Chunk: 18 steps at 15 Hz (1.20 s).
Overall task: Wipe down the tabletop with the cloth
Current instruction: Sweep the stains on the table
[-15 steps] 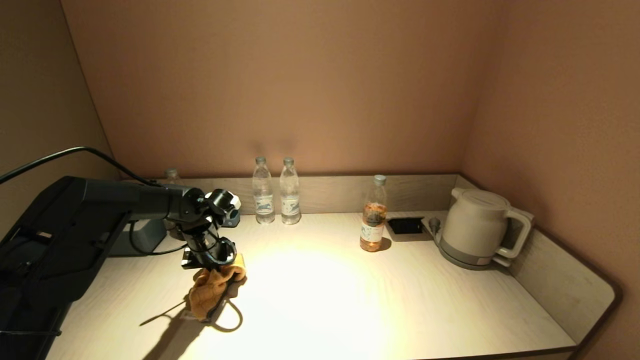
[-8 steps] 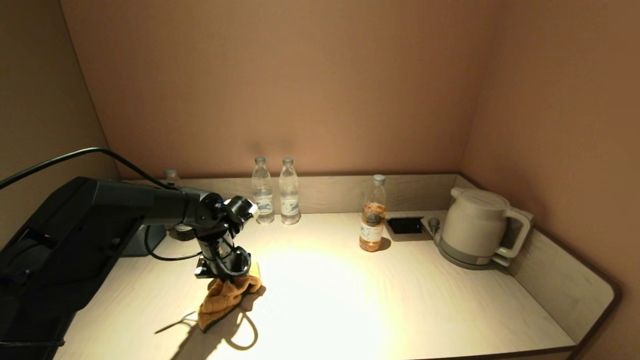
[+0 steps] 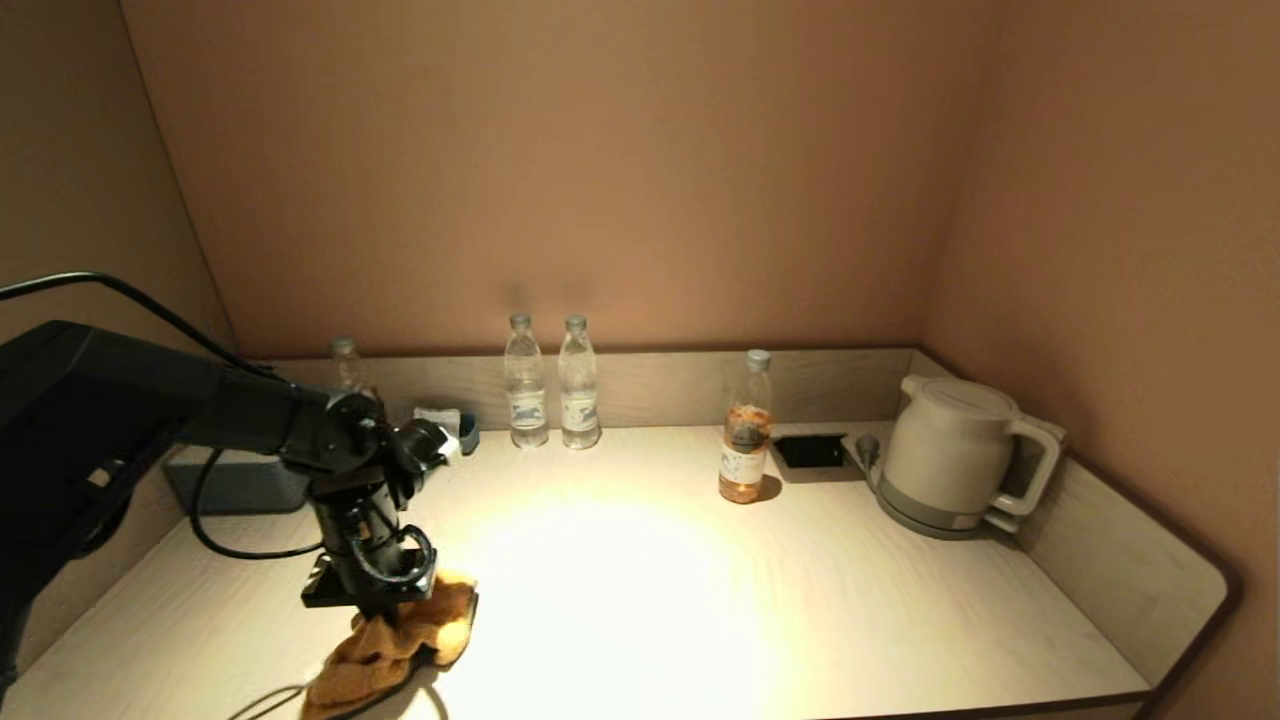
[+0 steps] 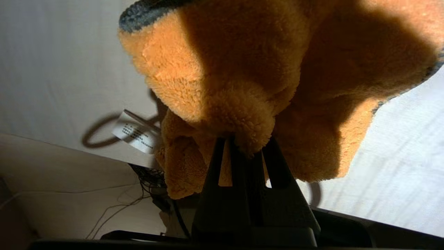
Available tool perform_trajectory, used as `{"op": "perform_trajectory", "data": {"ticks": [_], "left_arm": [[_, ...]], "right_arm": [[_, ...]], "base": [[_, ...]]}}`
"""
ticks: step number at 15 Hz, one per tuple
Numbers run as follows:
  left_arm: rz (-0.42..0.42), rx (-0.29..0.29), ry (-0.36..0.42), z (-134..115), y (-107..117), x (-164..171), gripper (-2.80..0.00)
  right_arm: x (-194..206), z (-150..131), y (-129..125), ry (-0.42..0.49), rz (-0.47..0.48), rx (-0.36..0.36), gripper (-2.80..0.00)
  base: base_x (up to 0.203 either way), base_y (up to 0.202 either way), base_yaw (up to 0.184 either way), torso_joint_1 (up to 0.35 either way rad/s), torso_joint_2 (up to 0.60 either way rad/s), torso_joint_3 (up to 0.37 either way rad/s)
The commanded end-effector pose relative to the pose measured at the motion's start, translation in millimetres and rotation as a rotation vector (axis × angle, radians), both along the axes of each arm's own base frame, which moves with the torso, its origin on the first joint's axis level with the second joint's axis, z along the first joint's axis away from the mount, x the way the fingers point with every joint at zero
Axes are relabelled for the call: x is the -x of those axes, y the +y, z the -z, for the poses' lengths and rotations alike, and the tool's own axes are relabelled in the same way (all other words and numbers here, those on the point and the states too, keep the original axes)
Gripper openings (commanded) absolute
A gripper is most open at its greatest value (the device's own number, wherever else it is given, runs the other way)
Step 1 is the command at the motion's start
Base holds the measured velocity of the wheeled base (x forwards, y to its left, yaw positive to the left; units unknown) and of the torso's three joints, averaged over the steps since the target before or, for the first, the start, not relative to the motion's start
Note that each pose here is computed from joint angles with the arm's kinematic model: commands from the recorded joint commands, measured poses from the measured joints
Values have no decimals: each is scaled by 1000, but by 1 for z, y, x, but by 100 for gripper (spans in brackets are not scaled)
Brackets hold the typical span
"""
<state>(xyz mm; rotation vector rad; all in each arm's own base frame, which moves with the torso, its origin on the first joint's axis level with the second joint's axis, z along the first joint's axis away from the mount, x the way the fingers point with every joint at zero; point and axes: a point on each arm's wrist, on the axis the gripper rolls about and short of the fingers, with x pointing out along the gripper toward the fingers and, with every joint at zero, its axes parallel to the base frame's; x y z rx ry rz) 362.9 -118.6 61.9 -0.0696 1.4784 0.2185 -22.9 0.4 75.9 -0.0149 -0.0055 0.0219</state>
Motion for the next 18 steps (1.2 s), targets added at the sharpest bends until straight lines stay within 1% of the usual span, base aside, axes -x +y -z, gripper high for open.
{"op": "perform_trajectory", "data": {"ticks": [1,2,4,7,8,9,10,11,13,15,16,18], "left_arm": [[-65,-7,-13,-8,25,-2,-280],[-102,-12,-20,-8,39,-7,-280],[-140,-42,-48,0,52,-26,-280],[-168,-80,-121,10,54,-59,-280],[-170,-81,-136,11,53,-65,-280],[-166,-72,-178,8,50,-75,-280],[-138,-70,-208,7,41,-81,-280],[-114,-73,-217,9,35,-83,-280],[-50,-66,-224,10,9,-78,-280],[-19,-55,-224,10,-6,-74,-280],[-6,-49,-228,8,-12,-72,-280],[57,-33,-242,-2,-39,-61,-280]], "right_arm": [[0,0,0,1,-1,0,-280],[0,0,0,1,-1,0,-280],[0,0,0,1,-1,0,-280],[0,0,0,1,-1,0,-280],[0,0,0,1,-1,0,-280],[0,0,0,1,-1,0,-280],[0,0,0,1,-1,0,-280],[0,0,0,1,-1,0,-280],[0,0,0,1,-1,0,-280],[0,0,0,1,-1,0,-280],[0,0,0,1,-1,0,-280],[0,0,0,1,-1,0,-280]], "base": [[0,0,0,0,0,0],[0,0,0,0,0,0],[0,0,0,0,0,0],[0,0,0,0,0,0],[0,0,0,0,0,0],[0,0,0,0,0,0],[0,0,0,0,0,0],[0,0,0,0,0,0],[0,0,0,0,0,0],[0,0,0,0,0,0],[0,0,0,0,0,0],[0,0,0,0,0,0]]}}
